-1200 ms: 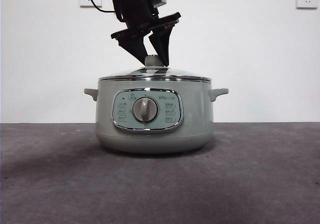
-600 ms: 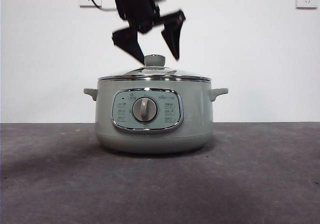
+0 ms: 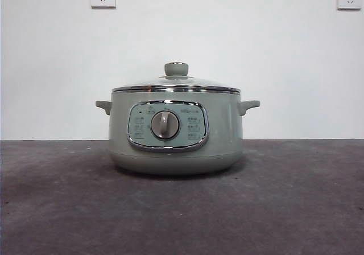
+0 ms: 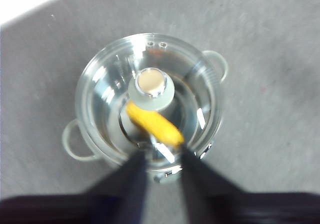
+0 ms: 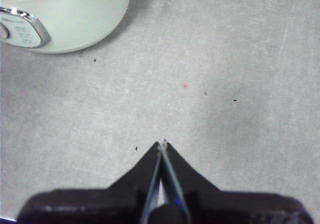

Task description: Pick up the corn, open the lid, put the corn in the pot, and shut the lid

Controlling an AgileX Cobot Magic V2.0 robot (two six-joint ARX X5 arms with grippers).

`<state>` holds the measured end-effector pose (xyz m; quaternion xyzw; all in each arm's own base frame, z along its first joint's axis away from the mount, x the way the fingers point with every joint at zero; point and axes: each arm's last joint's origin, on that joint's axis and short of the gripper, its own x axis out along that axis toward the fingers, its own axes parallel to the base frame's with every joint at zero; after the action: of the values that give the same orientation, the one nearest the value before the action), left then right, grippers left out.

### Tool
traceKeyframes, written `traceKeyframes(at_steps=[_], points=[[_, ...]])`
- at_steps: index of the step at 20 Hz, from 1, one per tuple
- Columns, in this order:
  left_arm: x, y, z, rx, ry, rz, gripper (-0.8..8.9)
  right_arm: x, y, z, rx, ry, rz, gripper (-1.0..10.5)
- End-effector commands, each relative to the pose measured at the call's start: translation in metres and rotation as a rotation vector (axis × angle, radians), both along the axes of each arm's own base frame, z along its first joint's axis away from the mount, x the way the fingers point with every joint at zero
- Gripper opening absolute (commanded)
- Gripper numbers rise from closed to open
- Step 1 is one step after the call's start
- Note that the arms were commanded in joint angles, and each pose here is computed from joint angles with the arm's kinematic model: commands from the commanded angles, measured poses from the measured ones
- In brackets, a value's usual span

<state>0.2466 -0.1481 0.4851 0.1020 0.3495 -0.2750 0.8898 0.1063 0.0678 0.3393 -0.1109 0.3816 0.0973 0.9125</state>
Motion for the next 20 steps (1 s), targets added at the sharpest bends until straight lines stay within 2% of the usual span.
traceKeyframes(at_steps=[1, 5, 9, 10, 12, 15, 18, 20], points=[[-0.020, 0.012, 0.015, -0.035, -0.054, 0.001, -0.03, 0.001, 0.001, -0.003, 0.000, 0.007, -0.005, 0.0], [-0.043, 0.026, 0.031, -0.070, -0.112, 0.001, -0.03, 0.001, 0.001, -0.003, -0.001, 0.008, -0.005, 0.0], [-0.043, 0.025, 0.031, -0.074, -0.110, -0.004, -0.03, 0.001, 0.001, -0.003, -0.001, 0.008, -0.005, 0.0], [-0.041, 0.027, 0.030, -0.065, -0.112, 0.011, -0.03, 0.001, 0.001, -0.003, -0.001, 0.008, -0.005, 0.0], [-0.037, 0.036, 0.031, 0.072, -0.197, -0.009, -0.03, 0.001, 0.001, -0.003, -0.001, 0.008, -0.005, 0.0], [-0.048, 0.053, 0.030, 0.054, -0.186, 0.032, -0.03, 0.001, 0.001, -0.003, -0.001, 0.008, -0.005, 0.0], [-0.067, 0.075, 0.003, 0.076, -0.135, 0.092, -0.03, 0.002, 0.001, -0.004, -0.003, 0.011, -0.005, 0.0], [-0.080, 0.092, -0.030, 0.038, -0.159, 0.127, -0.03, 0.002, 0.001, -0.004, -0.007, 0.010, -0.008, 0.0]])
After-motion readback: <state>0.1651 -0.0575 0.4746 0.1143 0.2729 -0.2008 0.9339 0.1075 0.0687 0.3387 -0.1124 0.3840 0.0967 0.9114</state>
